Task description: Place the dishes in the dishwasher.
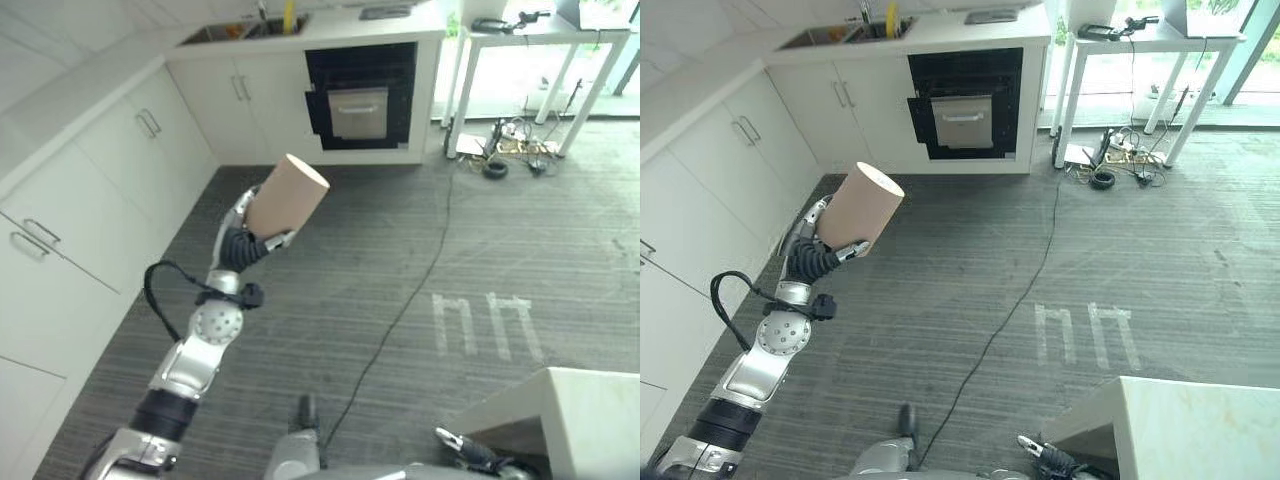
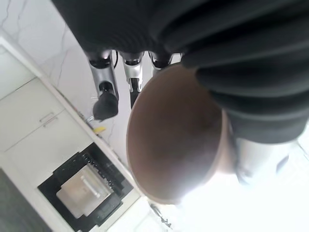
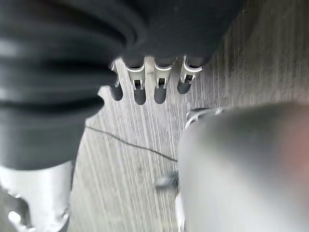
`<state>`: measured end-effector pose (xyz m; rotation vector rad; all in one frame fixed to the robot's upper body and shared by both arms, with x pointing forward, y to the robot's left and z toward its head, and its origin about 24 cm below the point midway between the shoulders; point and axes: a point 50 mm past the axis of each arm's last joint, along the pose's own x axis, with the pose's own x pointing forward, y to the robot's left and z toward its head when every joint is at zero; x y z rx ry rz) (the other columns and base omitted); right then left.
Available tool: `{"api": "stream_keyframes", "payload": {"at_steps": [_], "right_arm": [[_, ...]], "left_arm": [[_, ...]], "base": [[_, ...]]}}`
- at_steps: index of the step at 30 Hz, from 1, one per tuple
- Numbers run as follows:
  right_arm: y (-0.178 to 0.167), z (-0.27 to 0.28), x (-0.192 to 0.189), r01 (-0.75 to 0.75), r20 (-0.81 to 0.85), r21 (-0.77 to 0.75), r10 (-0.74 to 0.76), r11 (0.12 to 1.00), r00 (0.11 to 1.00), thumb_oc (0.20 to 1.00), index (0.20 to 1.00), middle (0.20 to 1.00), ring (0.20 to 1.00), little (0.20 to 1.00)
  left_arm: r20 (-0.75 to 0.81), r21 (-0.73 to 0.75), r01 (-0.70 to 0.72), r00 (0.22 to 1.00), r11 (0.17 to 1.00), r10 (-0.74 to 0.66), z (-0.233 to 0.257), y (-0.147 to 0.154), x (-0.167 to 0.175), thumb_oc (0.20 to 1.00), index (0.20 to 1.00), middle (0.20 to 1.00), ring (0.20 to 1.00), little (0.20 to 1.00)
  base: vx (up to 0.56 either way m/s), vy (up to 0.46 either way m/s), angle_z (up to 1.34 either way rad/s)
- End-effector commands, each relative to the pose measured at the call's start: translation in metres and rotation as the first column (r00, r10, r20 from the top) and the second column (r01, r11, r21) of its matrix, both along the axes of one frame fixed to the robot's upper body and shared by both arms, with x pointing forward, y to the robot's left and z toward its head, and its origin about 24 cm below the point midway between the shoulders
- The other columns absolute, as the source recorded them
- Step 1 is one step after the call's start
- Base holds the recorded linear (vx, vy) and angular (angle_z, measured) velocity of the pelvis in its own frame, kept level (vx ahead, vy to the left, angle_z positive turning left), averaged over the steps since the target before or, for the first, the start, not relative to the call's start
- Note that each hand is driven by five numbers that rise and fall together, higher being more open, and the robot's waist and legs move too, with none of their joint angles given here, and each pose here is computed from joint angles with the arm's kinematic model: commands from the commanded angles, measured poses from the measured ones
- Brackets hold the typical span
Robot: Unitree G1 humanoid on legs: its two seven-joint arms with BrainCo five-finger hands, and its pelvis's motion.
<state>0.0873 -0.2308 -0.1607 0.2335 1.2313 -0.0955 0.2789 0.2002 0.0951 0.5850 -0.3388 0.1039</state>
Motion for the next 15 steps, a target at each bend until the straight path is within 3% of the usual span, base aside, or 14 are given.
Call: {"api": "stream_keyframes", "payload": {"at_steps": [1,6,11,15], "right_arm": [[-0.004,-0.002,-0.017,0.074,-0.037,0.008,-0.073,0.997,0.997,1.000,1.000,1.000,1.000,1.000],[0.010,-0.006,-0.021,0.171,-0.017,0.035,-0.170,0.985,0.985,1.000,1.000,1.000,1.000,1.000],[0.013,-0.003,-0.017,0.249,0.061,0.029,-0.250,0.968,0.966,1.000,1.000,1.000,1.000,1.000],[0.009,0.000,-0.009,0.286,0.097,0.032,-0.288,0.958,0.953,1.000,1.000,1.000,1.000,1.000]], "left_arm": [[0.194,-0.034,0.044,0.980,0.998,-0.037,0.038,-0.007,0.002,0.200,0.200,0.200,0.200,0.200],[0.192,0.014,0.090,0.977,0.996,-0.091,0.043,-0.017,0.009,0.200,0.200,0.200,0.200,0.200],[0.179,0.052,0.121,0.975,0.991,-0.128,0.049,-0.026,0.019,0.200,0.200,0.200,0.200,0.200],[0.167,0.063,0.152,0.973,0.986,-0.161,0.045,-0.029,0.016,0.200,0.200,0.200,0.200,0.200]], "base": [[0.35,0.225,0.06],[0.40,0.321,-0.09],[0.31,0.326,0.41],[0.30,0.009,-0.03]]}}
